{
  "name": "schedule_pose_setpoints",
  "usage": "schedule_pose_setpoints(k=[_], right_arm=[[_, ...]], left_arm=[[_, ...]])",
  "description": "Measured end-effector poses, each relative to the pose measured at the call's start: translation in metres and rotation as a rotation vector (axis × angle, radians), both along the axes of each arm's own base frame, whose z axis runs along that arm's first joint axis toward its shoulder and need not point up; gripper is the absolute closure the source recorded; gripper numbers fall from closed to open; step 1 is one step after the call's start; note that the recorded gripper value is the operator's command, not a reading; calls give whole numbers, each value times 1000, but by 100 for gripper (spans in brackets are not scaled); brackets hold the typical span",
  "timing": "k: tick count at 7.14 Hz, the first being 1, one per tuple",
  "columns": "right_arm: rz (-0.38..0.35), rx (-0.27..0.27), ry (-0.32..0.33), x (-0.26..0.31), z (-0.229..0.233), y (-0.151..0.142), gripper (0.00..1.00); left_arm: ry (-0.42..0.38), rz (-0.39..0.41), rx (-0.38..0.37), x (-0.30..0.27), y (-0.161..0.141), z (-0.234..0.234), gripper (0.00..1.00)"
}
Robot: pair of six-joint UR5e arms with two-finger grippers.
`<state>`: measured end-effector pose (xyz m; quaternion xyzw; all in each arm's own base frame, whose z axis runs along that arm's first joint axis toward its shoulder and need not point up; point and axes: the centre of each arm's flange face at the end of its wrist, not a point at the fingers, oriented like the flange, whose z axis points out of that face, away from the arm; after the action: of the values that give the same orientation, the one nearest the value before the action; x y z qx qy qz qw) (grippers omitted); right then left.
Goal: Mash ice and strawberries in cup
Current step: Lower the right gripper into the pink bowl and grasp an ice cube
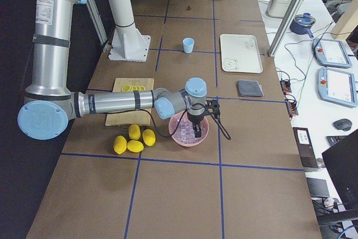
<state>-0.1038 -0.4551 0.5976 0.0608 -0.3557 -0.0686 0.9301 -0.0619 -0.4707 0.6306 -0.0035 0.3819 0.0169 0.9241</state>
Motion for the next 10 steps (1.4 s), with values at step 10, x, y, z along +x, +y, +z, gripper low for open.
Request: schedule_pose_setpoints(k=[10], right_arm=[[-28,-2,55,-26,9,5,59]], left_arm=[[0,3,-5,2,0,5,0]])
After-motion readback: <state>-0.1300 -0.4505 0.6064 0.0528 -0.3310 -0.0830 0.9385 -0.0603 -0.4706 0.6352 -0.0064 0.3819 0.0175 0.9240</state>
